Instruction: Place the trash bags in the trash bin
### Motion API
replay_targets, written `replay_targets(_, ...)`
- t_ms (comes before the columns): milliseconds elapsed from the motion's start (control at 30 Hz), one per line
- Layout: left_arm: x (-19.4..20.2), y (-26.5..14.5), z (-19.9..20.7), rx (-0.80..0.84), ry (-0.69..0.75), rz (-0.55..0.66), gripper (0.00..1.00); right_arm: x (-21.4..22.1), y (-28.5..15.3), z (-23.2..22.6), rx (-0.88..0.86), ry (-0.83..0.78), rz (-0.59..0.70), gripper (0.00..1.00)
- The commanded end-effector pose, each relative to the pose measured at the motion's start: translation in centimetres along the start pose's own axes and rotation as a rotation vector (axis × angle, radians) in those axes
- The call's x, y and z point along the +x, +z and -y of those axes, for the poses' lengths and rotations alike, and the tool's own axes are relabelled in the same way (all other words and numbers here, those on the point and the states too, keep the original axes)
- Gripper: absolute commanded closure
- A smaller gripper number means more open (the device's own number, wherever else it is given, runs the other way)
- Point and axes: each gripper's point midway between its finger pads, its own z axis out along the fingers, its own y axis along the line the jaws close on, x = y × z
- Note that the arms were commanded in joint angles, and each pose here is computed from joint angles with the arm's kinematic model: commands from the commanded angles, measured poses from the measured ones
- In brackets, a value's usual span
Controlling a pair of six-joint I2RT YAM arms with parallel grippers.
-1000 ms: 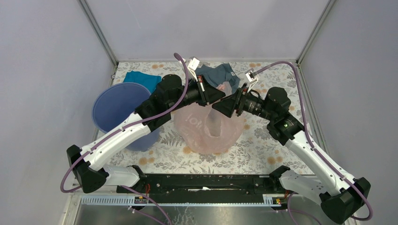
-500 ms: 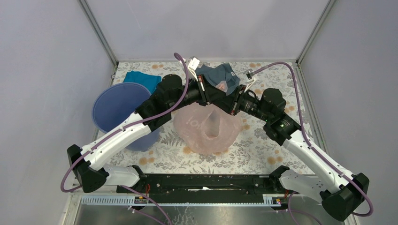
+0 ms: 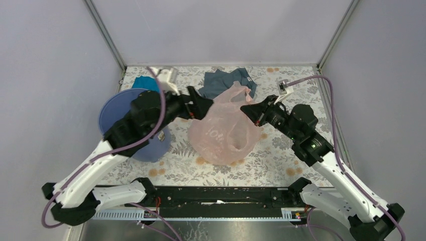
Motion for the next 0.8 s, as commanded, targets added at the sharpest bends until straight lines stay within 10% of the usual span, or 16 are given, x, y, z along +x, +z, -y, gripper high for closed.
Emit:
replay_targets(0, -2.8, -5.6, -7.9, -0.416, 0.166, 0.093, 0.01, -1.9, -2.4, 1.0, 0.099, -0.083, 0.08, 1.0)
replay_targets(200, -0.4, -8.4, -16.7, -0.899, 0.217, -0.061, 0.01, -5.5, -6.9, 0.7, 0.202, -0.183, 0.179, 1.0)
replay_targets(367, 2.0, -7.5, -19.8, -0.995, 0.174, -0.159, 0.04, -7.5, -9.4, 0.1, 0.241, -0.23, 0.231, 1.0)
replay_targets(767, 4.5, -5.4, -19.3, -0.887, 0.2, -0.283, 0.71, -8.5, -11.6, -0.2, 0.276, -0.259, 0.257, 1.0)
